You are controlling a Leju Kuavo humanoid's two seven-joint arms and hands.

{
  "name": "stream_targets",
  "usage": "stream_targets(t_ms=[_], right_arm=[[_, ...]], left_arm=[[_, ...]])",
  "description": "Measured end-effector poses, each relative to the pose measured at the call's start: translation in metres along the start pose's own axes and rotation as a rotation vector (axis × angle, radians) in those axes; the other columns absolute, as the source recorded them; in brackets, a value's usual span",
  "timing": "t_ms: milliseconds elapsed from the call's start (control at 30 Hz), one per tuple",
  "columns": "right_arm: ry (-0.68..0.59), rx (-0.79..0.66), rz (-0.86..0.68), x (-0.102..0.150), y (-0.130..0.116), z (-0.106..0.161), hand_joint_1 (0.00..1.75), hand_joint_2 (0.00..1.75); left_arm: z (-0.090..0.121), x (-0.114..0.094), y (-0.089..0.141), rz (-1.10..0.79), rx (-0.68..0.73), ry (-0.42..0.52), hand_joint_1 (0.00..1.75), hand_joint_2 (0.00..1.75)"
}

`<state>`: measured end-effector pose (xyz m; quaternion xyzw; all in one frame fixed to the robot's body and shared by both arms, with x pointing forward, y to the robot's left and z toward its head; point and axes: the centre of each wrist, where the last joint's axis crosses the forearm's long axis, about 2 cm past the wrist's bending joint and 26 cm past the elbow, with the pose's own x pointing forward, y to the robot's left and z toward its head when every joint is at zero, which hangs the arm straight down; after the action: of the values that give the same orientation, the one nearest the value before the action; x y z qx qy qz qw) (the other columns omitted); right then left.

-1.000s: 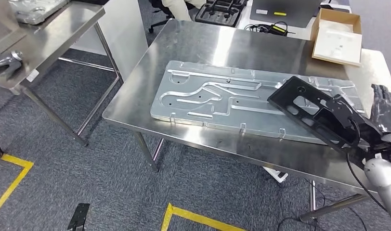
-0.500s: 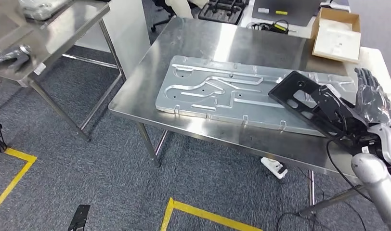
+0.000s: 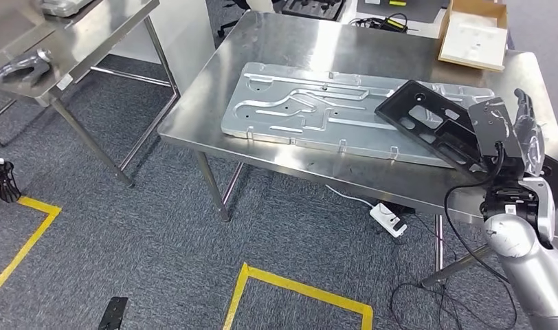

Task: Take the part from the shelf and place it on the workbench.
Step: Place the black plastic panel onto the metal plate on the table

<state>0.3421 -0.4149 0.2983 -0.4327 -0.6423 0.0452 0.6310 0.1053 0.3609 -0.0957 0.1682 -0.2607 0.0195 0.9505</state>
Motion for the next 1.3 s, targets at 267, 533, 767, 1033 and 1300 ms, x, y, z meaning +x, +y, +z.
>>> stream_targets(t_ms=[267, 533, 767, 1033, 1300], right_arm=[[-0.014, -0.017, -0.195, 0.001, 0.007, 0.004, 0.0, 0.0], [-0.094, -0.107, -0.341, 0.004, 0.009, 0.01, 0.0, 0.0], [-0.129, -0.149, -0.388, 0.004, 0.002, 0.013, 0.0, 0.0], [-0.165, -0.228, -0.388, 0.004, -0.016, 0.013, 0.0, 0.0], [-0.213, -0.306, -0.351, 0.004, -0.027, 0.017, 0.0, 0.0]], left_arm=[[0.001, -0.004, -0.001, -0.002, 0.002, 0.013, 0.0, 0.0], [0.003, -0.01, 0.0, -0.01, 0.002, 0.027, 0.0, 0.0], [0.005, -0.014, -0.002, -0.02, -0.009, 0.028, 0.0, 0.0], [0.003, -0.009, -0.001, -0.026, -0.012, 0.009, 0.0, 0.0], [0.003, -0.008, -0.002, -0.022, -0.018, 0.016, 0.0, 0.0]])
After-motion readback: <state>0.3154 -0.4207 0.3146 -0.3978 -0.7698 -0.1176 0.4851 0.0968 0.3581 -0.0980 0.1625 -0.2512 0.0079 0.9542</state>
